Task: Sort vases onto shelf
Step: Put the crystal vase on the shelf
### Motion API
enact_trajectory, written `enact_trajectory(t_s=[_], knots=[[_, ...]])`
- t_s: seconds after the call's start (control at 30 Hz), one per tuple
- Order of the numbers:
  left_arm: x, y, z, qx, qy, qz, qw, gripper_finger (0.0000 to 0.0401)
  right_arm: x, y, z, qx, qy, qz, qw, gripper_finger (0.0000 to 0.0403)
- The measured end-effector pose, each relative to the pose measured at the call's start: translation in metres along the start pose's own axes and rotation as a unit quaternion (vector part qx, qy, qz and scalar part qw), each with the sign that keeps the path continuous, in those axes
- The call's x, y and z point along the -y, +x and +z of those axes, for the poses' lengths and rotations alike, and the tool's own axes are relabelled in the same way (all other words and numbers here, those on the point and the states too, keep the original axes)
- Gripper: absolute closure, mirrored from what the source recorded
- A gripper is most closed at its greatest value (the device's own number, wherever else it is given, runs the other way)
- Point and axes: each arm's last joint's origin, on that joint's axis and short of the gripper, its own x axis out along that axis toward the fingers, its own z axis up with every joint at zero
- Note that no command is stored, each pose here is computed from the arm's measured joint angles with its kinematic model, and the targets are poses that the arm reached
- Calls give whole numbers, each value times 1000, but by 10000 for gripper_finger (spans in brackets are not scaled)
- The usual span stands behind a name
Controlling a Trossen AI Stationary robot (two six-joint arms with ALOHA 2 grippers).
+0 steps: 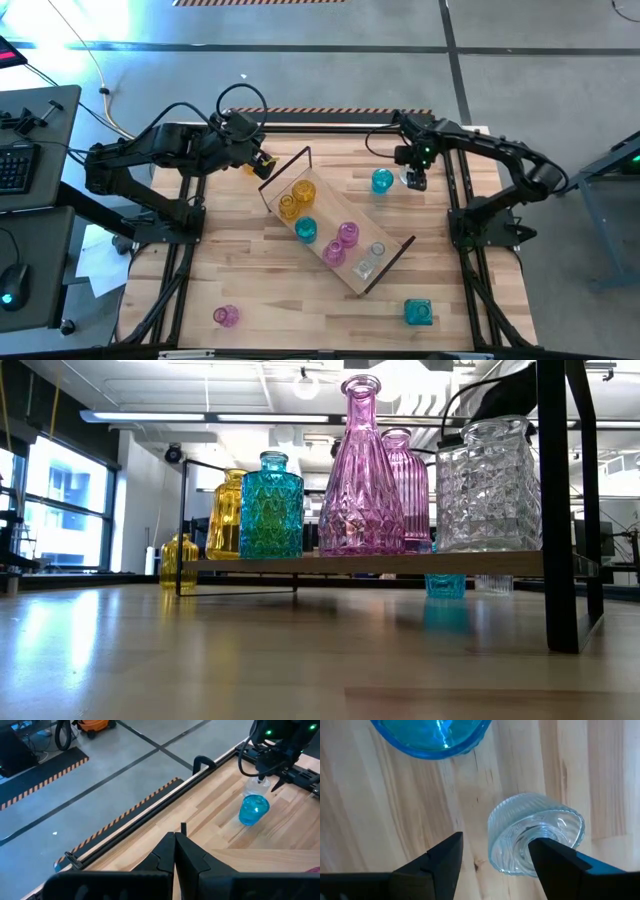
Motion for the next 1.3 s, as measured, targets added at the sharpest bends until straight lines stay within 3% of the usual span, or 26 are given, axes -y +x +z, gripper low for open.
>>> enact_trajectory(t_s=[0.13,0.23,0.53,0.7,0.83,1.3], knots=[[0,0,0,0,0,0,1000,401,-1,2,-2,-4,17,1,1000,185],[0,0,0,0,0,0,1000,401,-1,2,-2,-6,27,0,1000,212],[1,0,1,2,-4,-5,1000,401,-5,2,-7,-28,44,27,998,387],[1,0,1,1,-4,-6,1000,401,-12,-3,-13,-64,79,67,993,379],[1,0,1,1,-3,-6,1000,401,-28,-15,-16,-102,69,87,989,396],[0,0,1,2,10,-3,1000,401,-106,-68,-23,-34,61,123,990,397]])
